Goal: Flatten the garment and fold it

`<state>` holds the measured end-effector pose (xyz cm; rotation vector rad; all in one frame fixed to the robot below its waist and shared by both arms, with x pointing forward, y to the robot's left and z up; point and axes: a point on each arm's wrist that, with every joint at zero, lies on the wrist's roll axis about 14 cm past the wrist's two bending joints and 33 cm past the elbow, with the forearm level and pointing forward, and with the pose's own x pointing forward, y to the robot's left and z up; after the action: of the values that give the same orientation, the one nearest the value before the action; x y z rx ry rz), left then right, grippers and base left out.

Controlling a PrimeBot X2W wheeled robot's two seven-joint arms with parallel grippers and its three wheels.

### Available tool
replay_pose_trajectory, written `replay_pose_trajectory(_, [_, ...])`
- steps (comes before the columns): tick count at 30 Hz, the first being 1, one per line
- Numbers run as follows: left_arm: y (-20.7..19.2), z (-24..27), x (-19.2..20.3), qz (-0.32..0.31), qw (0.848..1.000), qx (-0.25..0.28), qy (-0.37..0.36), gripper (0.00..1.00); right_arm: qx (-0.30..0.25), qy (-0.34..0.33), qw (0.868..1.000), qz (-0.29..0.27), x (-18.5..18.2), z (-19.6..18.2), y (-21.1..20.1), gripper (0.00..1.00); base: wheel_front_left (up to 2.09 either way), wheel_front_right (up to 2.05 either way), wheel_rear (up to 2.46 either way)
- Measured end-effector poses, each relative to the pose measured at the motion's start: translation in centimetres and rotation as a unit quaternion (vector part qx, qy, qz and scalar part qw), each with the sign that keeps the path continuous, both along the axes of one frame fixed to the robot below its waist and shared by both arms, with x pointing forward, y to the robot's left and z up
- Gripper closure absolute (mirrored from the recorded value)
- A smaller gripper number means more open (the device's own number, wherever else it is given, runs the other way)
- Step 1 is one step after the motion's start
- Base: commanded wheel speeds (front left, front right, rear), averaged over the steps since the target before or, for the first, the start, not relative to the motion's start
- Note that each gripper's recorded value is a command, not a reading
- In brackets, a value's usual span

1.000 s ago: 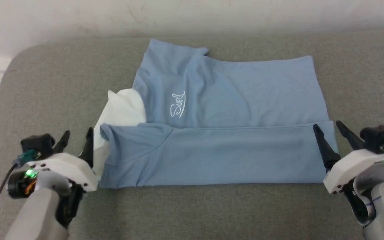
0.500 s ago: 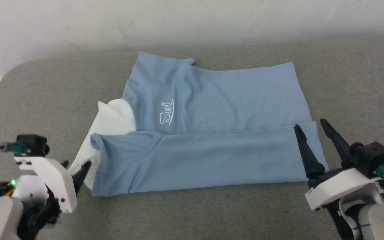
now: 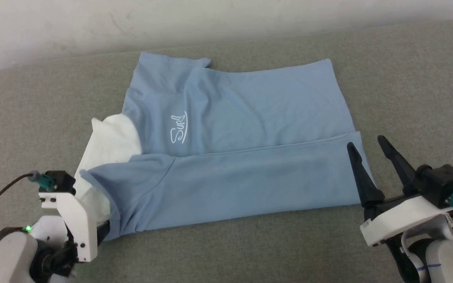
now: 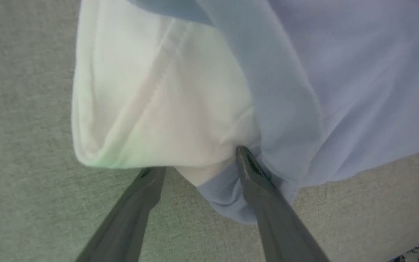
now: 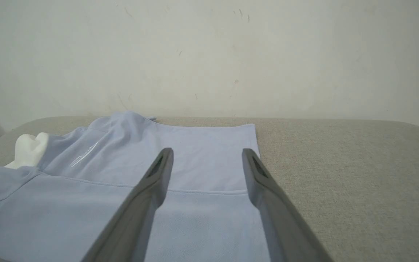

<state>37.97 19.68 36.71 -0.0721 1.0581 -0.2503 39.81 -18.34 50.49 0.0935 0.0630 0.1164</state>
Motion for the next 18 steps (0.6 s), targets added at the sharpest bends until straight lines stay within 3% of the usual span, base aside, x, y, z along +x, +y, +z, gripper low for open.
replay_pose_trajectory(1, [-0.1,-0.2,0.1,-0.004,1.000,0.001,0.007,0.52,0.001,0.002,1.000,-0.001,0.0,-0.1,-0.1,0.00,0.00,0.00,0.00])
replay_pose_trajectory(2, [-0.2,-0.3,0.1,-0.007,1.000,0.001,0.011,0.66,0.001,0.004,1.000,-0.003,-0.1,-0.2,-0.3,0.00,0.00,0.00,0.00])
replay_pose_trajectory(3, [-0.3,-0.4,0.3,-0.007,1.000,-0.001,0.013,1.00,0.000,0.006,1.000,-0.005,-0.1,-0.2,-0.5,0.00,0.00,0.00,0.00])
replay_pose_trajectory(11, [-1.1,0.0,0.6,-0.001,1.000,-0.016,-0.013,1.00,-0.002,0.050,0.999,-0.013,-0.4,-1.3,-2.0,0.00,0.00,0.00,0.00])
replay_pose_trajectory(14, [-1.0,0.7,0.5,0.007,0.999,-0.020,-0.033,1.00,0.003,0.110,0.994,-0.013,-0.9,-3.4,-2.9,0.00,0.00,0.00,0.00])
replay_pose_trajectory(18, [-1.1,1.8,0.1,0.010,0.998,-0.025,-0.054,1.00,0.019,0.215,0.976,-0.007,-1.7,-7.3,-3.8,0.00,0.00,0.00,0.00])
